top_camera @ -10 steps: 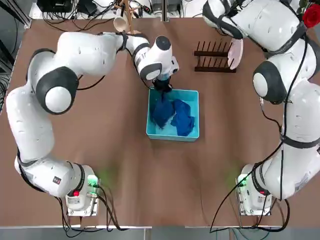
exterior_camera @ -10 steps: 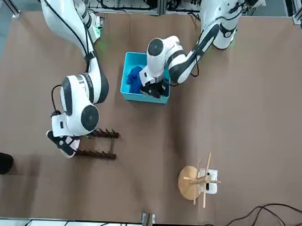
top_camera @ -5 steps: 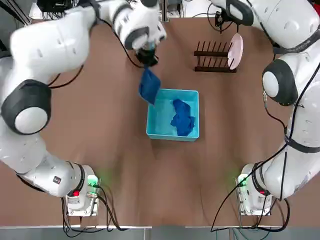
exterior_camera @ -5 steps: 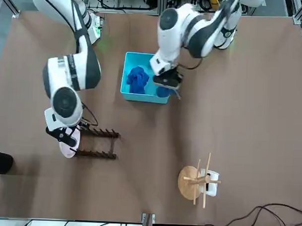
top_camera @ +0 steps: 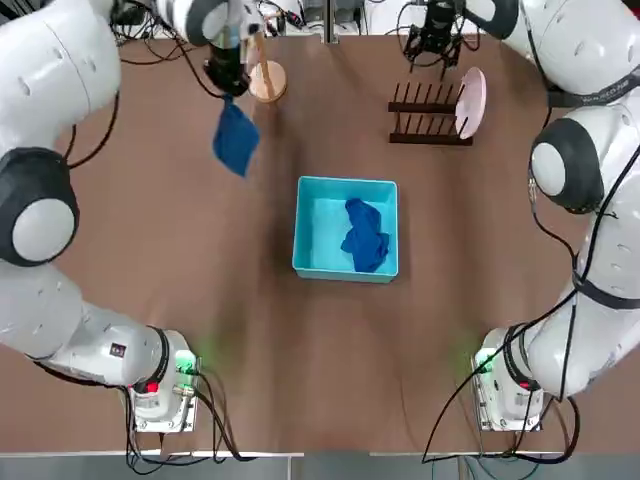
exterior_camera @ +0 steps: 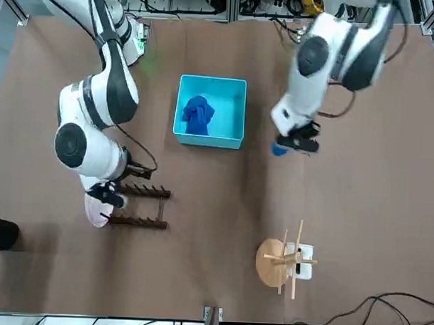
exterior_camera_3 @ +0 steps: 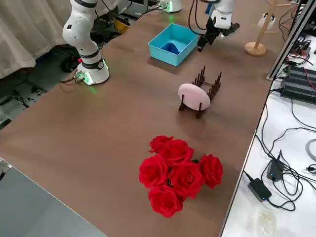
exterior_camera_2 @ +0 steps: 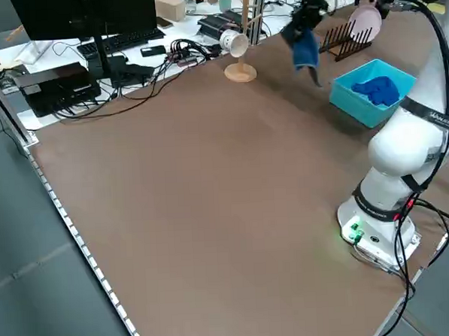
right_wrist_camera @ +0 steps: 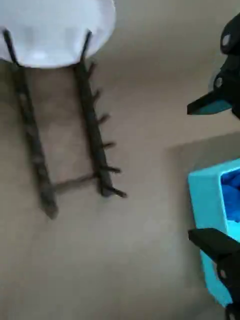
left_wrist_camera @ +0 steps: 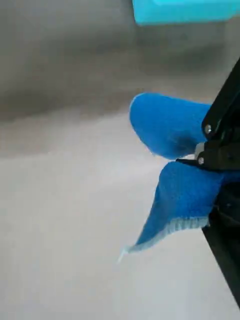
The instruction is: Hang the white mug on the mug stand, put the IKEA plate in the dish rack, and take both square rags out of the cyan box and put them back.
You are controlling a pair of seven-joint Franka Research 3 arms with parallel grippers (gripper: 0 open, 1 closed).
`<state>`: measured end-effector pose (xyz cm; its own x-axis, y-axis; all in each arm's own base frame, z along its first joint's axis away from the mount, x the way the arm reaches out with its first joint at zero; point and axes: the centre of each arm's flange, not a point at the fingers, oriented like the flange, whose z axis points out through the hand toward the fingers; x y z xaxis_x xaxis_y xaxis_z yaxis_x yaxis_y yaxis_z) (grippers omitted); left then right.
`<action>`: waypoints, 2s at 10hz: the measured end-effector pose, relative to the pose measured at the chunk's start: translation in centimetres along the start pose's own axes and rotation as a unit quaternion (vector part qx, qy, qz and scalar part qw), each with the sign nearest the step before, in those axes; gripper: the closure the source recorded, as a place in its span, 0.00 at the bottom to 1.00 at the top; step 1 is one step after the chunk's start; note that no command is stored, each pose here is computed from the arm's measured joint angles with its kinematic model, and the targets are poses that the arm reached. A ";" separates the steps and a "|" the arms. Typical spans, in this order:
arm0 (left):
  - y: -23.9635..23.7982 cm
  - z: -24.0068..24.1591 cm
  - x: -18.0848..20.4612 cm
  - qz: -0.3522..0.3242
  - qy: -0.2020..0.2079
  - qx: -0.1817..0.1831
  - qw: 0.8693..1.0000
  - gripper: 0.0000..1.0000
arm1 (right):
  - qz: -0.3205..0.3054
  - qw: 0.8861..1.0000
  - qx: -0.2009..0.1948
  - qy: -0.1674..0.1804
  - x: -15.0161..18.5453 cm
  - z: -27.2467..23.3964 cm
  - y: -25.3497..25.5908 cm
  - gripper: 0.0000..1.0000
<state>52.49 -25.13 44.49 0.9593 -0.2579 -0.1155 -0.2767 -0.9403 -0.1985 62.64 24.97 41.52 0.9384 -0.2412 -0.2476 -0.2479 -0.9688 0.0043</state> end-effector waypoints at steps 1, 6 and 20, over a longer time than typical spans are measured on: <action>-3.0 2.6 0.4 0.000 -0.021 0.001 1.000 0.96 | -0.010 1.000 -0.006 -0.011 -2.1 1.6 -1.7 0.00; -16.1 19.5 3.0 -0.053 -0.086 0.000 0.995 0.96 | -0.038 0.999 -0.001 0.013 -15.0 10.4 -5.9 0.00; -28.2 29.2 0.5 0.008 -0.034 0.044 0.998 0.96 | -0.048 0.997 -0.032 0.052 -26.8 26.0 -9.5 0.46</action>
<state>59.06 7.71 21.60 0.9492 -0.2544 -0.1853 -0.2993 -0.9118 -0.2812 33.62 42.14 22.93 0.9777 -0.1482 -0.1489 -0.1424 -0.9886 0.0489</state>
